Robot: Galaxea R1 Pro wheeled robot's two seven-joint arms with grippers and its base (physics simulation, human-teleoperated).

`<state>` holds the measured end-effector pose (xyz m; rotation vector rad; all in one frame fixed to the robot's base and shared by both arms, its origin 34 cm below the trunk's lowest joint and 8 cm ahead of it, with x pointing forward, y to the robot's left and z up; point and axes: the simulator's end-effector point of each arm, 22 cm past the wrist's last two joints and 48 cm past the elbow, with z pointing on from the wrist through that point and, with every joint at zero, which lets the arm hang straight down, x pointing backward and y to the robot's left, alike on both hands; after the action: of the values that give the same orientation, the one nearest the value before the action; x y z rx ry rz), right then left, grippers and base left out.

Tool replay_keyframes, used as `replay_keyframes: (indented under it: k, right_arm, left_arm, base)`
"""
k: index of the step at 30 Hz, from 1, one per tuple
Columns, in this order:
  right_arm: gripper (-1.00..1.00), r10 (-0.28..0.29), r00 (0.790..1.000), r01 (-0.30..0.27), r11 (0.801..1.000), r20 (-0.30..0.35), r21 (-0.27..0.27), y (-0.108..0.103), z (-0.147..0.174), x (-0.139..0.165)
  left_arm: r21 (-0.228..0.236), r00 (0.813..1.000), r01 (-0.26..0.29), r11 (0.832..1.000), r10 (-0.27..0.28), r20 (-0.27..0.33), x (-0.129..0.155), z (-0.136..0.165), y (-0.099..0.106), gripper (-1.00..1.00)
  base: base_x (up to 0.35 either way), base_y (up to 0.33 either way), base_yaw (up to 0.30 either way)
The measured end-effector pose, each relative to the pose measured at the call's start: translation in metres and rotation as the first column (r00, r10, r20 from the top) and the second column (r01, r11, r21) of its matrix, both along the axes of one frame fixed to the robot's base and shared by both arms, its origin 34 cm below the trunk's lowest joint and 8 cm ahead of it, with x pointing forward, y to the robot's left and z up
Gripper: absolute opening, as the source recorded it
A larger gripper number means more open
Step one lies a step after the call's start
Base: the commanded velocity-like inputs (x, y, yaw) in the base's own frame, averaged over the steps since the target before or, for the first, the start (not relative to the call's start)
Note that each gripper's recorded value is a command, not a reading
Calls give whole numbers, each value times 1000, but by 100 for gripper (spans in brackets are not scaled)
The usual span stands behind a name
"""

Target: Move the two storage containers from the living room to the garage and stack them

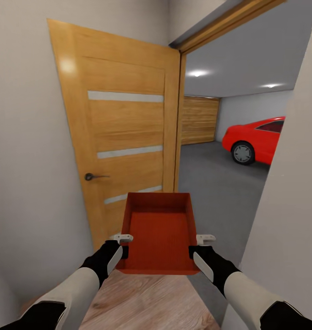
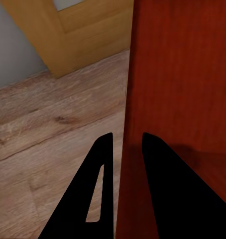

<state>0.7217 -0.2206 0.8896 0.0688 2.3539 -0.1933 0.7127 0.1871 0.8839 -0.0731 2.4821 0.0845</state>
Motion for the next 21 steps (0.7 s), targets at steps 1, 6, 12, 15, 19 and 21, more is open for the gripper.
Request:
replay_keyframes:
  k: [1,6,12,15,19,21]
  right_arm:
    - [-100,0,1000,0,1000,0,0,0,0,0]
    - [-100,1,1000,-1,1000,0,-1,0,0,0]
    - [-100,1,1000,-1,1000,1,-2,0,1,0]
    - [-100,1,1000,-1,1000,1,-2,0,0,0]
    - [-100,1,1000,-1,1000,0,-2,1,0,0]
    - [-100,1,1000,-1,1000,0,-1,1,0,0]
  left_arm:
    - [0,1000,0,1000,0,0,0,0,0,-100]
    - [0,1000,0,1000,0,0,0,0,0,-100]
    - [0,1000,-1,1000,1,1,0,0,0,-100]
    - [0,1000,-1,1000,1,0,0,0,0,-100]
    - [0,1000,-1,1000,1,0,0,0,0,-100]
    - [1,1000,-1,1000,1,-1,0,0,1,-100]
  base:
    - [0,0,-218]
    - [0,0,-233]
    - [0,0,-241]
    - [0,0,-198]
    - [103,89,-47]
    - [207,183,-10]
